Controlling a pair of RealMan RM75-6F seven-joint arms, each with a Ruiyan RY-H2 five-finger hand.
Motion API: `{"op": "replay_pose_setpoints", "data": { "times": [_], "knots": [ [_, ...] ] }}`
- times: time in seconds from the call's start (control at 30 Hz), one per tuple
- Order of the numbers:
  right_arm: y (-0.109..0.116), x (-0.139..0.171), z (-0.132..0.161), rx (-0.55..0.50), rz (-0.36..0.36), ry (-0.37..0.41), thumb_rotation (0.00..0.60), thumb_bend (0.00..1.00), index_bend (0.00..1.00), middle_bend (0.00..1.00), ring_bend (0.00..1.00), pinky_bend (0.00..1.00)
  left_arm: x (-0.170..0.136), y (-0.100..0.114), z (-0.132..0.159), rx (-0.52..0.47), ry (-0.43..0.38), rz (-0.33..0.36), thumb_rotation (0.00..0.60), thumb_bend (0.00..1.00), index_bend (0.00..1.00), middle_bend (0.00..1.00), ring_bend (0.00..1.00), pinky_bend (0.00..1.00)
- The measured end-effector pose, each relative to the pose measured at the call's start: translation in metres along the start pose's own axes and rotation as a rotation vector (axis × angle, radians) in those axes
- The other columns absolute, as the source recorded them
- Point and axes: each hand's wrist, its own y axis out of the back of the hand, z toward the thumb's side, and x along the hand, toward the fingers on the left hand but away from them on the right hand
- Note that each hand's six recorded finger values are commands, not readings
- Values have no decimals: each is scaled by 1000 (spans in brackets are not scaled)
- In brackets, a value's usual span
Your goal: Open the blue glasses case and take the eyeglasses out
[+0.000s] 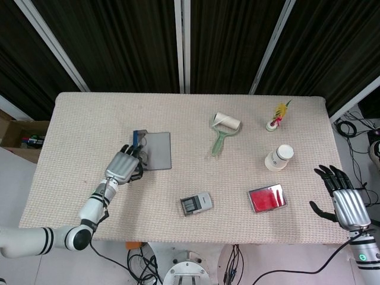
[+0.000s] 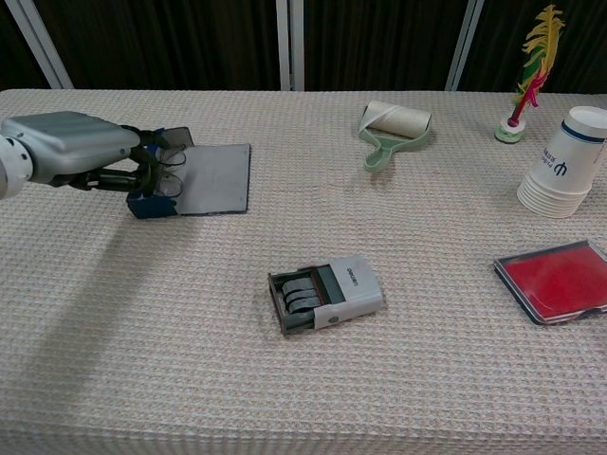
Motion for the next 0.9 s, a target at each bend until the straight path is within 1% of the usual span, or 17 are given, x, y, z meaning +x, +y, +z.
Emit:
{"op": "replay_pose_setpoints", "data": {
  "times": [0.13,0.3,0.5,0.57,0.63,0.77,0.9],
  "knots": [
    [0,1,-1,-2,-2,-2,600,201,134,109,0,107,3,-3,-21,31,68,-9,0,681,428,39,51,105],
    [0,4,-3,-5,-6,-10,600,201,134,110,0,107,12,-4,-54,47,174,-19,0,679,406,39,51,105],
    [2,8,-5,-4,-14,-21,600,201,134,110,0,107,31,7,-91,55,276,17,0,680,376,39,51,105],
    [3,10,-6,-4,-18,-26,600,201,134,110,0,107,36,13,-100,26,296,37,0,680,373,39,51,105],
    [4,10,-6,-5,-20,-28,600,201,134,110,0,107,39,18,-100,-20,295,54,0,679,366,39,51,105],
    [1,9,-5,-7,-13,-23,600,201,134,110,0,107,50,29,-95,-152,276,92,1,678,344,39,51,105],
    [1,8,-3,-2,-9,-19,600,201,136,110,0,107,67,31,-90,-212,268,81,0,670,327,39,51,105]
  ]
}}
